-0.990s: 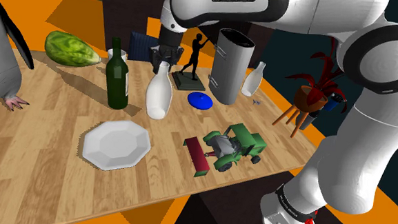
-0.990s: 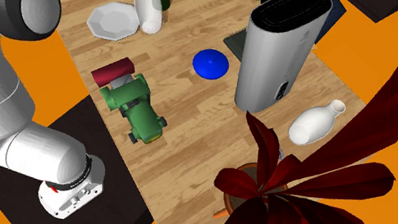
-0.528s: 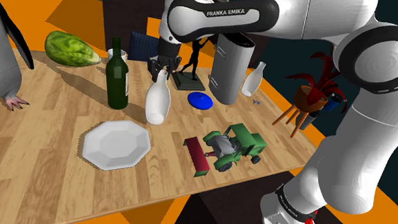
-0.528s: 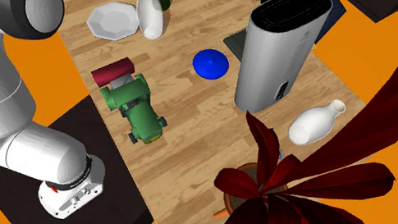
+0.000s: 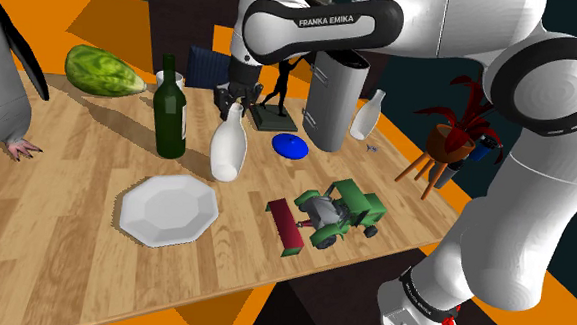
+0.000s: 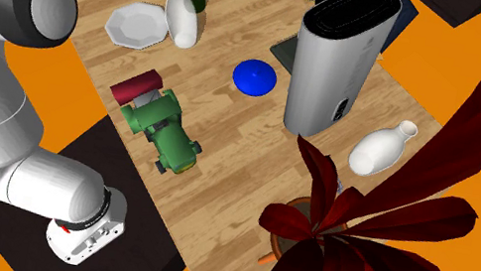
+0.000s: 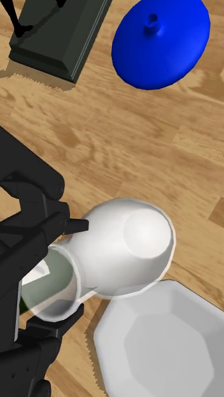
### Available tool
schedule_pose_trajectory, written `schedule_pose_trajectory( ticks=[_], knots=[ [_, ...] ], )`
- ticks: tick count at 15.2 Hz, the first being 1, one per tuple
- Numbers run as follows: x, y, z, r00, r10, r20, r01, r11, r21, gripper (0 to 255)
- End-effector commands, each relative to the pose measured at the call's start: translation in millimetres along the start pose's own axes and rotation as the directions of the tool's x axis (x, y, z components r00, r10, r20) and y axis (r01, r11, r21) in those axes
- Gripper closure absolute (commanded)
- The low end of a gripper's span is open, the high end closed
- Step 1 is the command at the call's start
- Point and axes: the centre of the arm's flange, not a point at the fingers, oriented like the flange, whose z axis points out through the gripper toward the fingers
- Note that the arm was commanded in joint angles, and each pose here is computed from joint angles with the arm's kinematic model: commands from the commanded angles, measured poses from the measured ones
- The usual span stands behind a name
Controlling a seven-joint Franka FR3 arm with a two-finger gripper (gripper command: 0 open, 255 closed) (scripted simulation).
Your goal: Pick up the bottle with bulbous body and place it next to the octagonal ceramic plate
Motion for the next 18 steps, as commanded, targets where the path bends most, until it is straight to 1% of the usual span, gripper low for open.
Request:
schedule_pose_trajectory(
  ticks=[1, 6, 10, 18],
  knots=[
    [0.1, -0.1, -0.3, 1.000, 0.000, -0.001, 0.000, 1.000, 0.000, 0],
    [0.0, 0.0, -0.3, 1.000, 0.000, -0.001, 0.000, 1.000, 0.000, 0],
    [0.0, 0.0, -50.3, 1.000, 0.000, -0.001, 0.000, 1.000, 0.000, 0],
    [0.0, 0.0, -50.3, 1.000, 0.000, -0.001, 0.000, 1.000, 0.000, 0]
  ],
)
